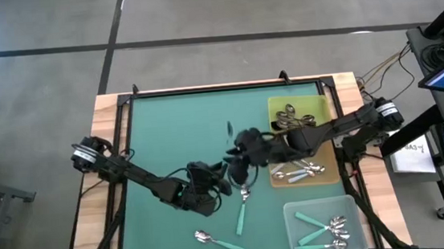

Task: Sort silverware by color (type)
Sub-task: Put the green spoon into the transparent bin

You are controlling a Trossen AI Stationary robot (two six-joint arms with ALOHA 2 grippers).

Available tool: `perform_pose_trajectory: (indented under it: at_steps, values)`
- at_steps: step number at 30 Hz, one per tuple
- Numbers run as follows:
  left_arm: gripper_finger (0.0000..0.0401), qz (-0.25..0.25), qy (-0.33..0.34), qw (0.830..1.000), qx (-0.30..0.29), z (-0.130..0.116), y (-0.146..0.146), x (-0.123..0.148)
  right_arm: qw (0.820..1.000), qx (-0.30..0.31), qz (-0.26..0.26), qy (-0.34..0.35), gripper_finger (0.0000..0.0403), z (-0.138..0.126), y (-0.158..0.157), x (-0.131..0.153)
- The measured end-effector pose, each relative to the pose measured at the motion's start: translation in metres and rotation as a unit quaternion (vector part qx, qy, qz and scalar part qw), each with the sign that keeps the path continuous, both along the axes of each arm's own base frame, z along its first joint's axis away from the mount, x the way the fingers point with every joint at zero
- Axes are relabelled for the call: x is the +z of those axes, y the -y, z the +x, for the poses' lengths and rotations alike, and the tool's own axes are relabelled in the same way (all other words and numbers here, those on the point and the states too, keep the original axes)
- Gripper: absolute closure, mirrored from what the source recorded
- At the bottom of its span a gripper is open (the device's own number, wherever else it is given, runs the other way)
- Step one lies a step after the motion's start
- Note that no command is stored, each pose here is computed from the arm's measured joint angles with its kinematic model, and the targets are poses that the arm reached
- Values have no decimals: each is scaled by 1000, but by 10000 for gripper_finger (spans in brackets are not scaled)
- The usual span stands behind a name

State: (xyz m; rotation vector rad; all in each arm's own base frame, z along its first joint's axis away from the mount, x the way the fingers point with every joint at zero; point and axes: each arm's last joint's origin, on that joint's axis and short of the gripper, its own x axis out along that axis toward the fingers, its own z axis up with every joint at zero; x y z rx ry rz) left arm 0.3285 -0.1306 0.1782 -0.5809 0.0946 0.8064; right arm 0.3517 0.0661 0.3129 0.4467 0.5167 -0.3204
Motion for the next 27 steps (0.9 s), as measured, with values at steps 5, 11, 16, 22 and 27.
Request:
perform_pose_trajectory:
  at_steps: [5,11,16,22,27]
  values:
    - [349,35,24,998,46,-1,-1,17,998,-43,21,40,280,8,26,6]
    - [349,52,13,996,71,-18,-13,29,989,-68,107,71,280,16,58,6]
    - [349,46,-3,997,68,-20,-22,34,983,-87,131,96,280,20,71,7]
    - [349,49,-31,997,53,-19,-26,33,982,-91,130,100,280,21,73,7]
    - [349,62,-38,995,63,-22,-30,36,982,-94,129,100,280,21,75,7]
